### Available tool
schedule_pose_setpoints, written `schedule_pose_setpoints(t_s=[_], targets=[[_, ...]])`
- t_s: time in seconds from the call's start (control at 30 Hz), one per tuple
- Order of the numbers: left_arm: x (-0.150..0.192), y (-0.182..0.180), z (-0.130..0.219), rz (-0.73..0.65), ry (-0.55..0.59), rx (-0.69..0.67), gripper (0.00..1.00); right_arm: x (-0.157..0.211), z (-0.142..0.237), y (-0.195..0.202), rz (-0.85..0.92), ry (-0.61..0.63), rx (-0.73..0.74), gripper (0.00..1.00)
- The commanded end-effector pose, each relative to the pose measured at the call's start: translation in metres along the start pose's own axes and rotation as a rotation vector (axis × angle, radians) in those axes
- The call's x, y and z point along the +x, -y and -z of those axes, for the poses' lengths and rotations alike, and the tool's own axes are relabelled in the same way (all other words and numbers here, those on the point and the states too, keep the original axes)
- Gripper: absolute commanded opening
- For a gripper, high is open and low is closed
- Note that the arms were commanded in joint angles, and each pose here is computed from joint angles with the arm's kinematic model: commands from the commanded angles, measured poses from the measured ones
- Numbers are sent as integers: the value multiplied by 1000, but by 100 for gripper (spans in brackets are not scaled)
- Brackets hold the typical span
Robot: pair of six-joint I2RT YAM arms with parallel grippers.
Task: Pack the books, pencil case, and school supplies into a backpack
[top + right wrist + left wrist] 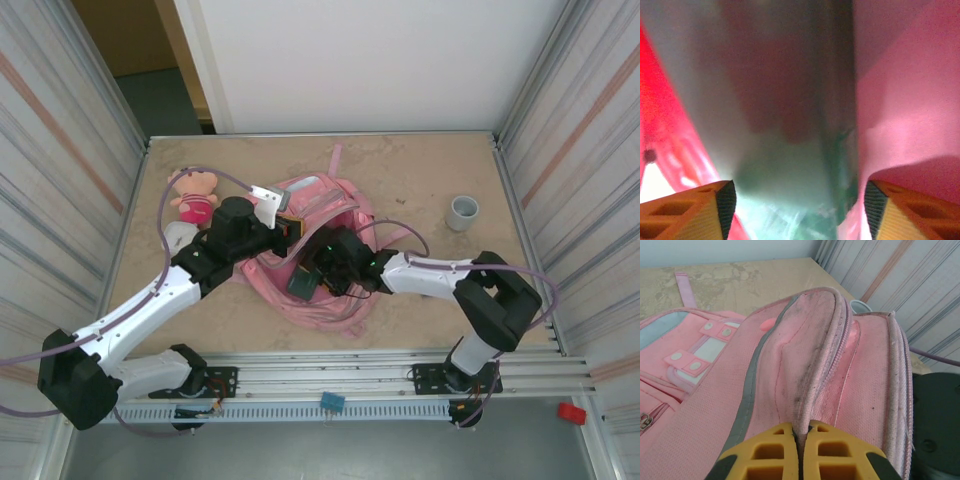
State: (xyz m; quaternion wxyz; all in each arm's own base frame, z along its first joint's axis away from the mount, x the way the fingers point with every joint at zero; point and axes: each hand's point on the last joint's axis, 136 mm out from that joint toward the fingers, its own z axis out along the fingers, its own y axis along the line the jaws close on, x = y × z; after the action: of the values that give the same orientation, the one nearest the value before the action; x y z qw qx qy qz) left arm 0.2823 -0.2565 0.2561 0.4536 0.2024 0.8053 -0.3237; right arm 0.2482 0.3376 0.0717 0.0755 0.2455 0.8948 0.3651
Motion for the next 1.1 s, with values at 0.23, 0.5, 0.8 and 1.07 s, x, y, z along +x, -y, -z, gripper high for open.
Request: schedule_pose_setpoints(t_s=[0.23,0.5,0.8,1.07], targets=[[-69,31,24,-66,231,102,0,-31,20,43,-89,236,103,44],[-68,32,19,-54,228,117,0,-18,5,10,-30,117,-6,48],[-67,32,23,-55,227,114,0,-16,-23,-35,-48,76,-177,34],[-62,29,20,-50,213,105,0,-25,-28,-58,-15,90,-236,36]])
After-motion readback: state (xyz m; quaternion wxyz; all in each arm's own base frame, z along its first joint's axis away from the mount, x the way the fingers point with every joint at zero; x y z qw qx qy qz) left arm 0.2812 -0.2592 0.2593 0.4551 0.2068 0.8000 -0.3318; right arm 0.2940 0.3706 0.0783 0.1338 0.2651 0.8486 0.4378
